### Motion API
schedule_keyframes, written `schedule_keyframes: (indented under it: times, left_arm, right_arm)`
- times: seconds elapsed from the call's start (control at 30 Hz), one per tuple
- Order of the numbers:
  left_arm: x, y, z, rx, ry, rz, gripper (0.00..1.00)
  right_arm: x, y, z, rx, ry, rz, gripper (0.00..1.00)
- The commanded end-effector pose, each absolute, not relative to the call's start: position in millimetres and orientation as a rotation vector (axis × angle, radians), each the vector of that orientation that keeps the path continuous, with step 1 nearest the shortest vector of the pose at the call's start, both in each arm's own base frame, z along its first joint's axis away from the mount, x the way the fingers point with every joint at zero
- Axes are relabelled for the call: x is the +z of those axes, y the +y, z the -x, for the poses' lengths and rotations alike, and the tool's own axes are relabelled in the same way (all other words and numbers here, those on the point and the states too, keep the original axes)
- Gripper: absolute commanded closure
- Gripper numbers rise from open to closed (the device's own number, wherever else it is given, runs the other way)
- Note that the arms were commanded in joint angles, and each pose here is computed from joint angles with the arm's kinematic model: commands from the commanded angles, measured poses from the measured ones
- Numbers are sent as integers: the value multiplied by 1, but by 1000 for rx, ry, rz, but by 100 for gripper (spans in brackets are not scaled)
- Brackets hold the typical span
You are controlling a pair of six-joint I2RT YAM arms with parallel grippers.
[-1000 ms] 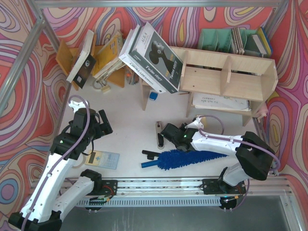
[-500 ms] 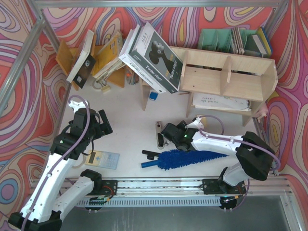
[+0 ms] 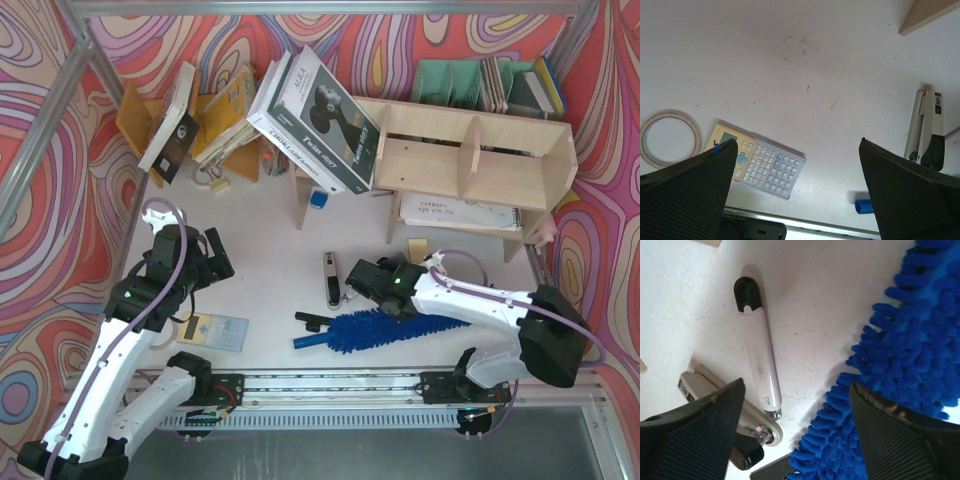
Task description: Dust the bookshelf with a duster
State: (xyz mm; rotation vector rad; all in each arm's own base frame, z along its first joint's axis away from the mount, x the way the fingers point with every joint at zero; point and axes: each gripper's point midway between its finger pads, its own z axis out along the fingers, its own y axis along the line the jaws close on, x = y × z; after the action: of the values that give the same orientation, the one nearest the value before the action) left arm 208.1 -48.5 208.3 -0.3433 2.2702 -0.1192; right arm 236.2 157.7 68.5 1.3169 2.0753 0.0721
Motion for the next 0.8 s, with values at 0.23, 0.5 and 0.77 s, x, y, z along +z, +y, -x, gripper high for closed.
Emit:
schedule_keyframes:
  times: [0.23,0.5,0.77]
  left_arm:
    - [203,-46,-204,-101,2282,351,1]
    - [204,-45,-204,-100,2278,354,1]
    - [204,-45,-204,-97,2280,355,2]
  right_arm:
    - [67,107,-186,-117,2063,-1445,1]
    - [61,98,-172,-188,2082,-1481,1]
    - [34,103,-169,-142,2096,-1519,1]
